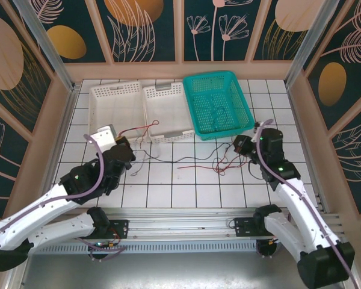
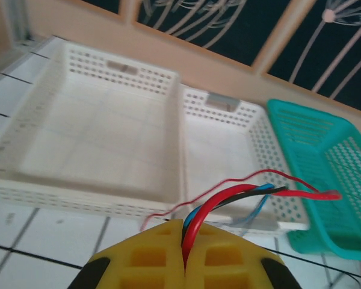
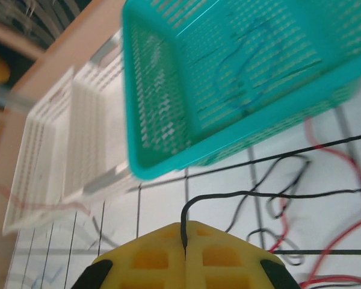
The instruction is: Untangle the cables
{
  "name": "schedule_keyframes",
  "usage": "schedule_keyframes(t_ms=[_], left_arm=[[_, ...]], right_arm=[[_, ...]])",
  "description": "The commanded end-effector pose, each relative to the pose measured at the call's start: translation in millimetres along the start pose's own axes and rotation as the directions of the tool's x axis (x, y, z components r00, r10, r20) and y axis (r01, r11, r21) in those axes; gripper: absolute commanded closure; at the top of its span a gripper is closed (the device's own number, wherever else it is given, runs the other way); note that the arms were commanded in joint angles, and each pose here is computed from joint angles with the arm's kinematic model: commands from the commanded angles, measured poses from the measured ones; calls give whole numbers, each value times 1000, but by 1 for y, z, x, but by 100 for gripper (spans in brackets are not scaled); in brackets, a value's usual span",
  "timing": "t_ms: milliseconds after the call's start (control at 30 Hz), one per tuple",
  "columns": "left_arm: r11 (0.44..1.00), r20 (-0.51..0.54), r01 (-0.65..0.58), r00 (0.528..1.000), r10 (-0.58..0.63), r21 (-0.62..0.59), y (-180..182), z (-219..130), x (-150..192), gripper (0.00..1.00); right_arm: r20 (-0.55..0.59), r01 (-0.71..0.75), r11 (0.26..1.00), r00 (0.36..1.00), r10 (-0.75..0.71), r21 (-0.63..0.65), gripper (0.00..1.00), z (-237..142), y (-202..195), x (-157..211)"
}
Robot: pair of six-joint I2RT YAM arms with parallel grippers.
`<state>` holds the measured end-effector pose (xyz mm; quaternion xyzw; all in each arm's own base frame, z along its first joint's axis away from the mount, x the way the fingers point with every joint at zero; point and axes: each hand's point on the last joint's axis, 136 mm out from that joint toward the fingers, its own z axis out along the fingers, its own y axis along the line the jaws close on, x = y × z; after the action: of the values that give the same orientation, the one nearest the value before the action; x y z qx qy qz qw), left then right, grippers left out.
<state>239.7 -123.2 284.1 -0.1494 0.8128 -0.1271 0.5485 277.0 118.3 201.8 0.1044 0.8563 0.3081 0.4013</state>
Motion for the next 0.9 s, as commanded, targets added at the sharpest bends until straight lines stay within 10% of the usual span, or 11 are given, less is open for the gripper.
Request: schedule_keyframes(t_ms=[0,133,467,867], left_arm=[[993,-47,21,999,-15,115,-31,6,8,100],[989,-95,20,995,-6,146,-40,14,27,100],[964,-209,-4,976,62,268,-66,24,68,100],[930,-254,-27,959,128,367,-86,21,81,100]], right_arm=[[-10,124,991,992,-125,-48,100,13,22,5],[-68,218,969,972,-227,-117,96,26,44,29],[-23,371,888,920,-391,-271,43,22,100,44],[41,565,782,816,-576,-262,32,44,142,60]])
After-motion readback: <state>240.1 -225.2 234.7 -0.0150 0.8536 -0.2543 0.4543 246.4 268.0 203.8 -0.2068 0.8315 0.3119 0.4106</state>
